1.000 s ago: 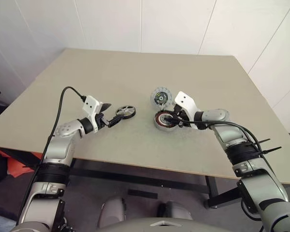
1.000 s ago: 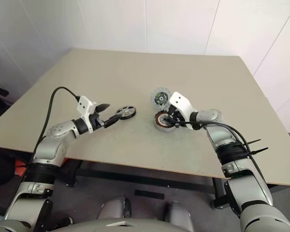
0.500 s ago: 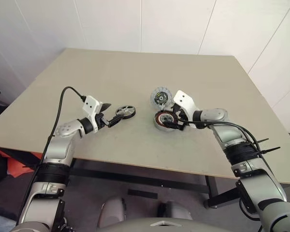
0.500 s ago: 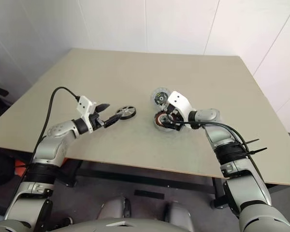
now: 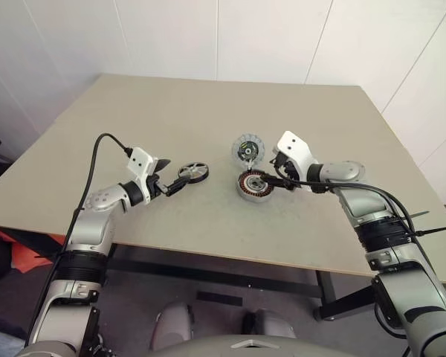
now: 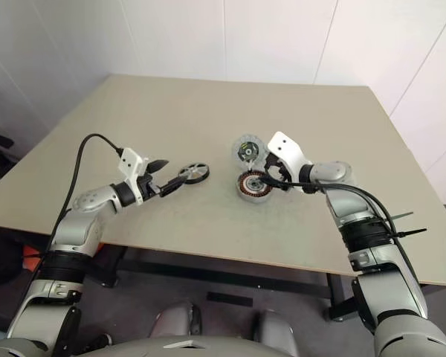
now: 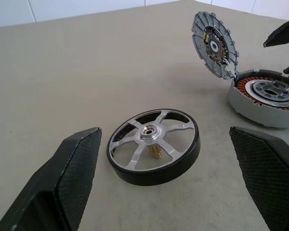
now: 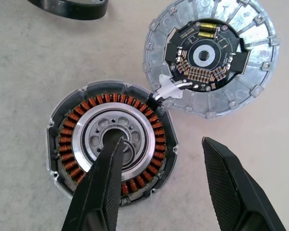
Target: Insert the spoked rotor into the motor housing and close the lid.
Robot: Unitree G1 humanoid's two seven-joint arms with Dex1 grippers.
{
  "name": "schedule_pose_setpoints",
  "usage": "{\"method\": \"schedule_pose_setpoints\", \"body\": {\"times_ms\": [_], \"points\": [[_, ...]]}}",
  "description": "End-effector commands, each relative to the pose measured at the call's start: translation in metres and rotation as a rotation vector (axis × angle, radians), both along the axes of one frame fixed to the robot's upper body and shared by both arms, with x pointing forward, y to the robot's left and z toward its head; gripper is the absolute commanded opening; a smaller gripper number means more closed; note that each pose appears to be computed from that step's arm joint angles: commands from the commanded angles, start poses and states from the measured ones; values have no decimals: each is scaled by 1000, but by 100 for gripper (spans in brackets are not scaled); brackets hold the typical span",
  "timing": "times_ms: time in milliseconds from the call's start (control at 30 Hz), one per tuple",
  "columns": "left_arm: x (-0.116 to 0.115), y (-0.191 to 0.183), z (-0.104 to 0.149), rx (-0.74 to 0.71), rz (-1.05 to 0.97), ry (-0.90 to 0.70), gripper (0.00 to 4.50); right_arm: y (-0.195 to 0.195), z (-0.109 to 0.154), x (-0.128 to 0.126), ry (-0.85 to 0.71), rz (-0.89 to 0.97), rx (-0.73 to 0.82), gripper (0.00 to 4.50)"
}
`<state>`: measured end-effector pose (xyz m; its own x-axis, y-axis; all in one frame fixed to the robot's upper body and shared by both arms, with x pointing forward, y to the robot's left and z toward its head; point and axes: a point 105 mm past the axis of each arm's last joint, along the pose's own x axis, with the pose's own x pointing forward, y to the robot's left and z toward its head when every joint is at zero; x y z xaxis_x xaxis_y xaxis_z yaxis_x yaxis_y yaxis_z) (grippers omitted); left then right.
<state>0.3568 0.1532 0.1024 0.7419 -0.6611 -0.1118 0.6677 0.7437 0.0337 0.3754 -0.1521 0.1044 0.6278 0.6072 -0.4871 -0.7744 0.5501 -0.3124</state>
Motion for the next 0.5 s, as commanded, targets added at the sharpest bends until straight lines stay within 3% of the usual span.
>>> {"method": "schedule_pose_setpoints", "body": {"times_ms": [33,233,500], "points": [[3,-1,14,4,-10,-53,450,-1,17,-1,-47,9,17,202],[4,-1,14,4,-9,-54,450,-7,1,-8,-9,6,-31,2],[5,0,14,5,-7,-54,450,-3,-3,-9,-3,13,-34,2]]}}
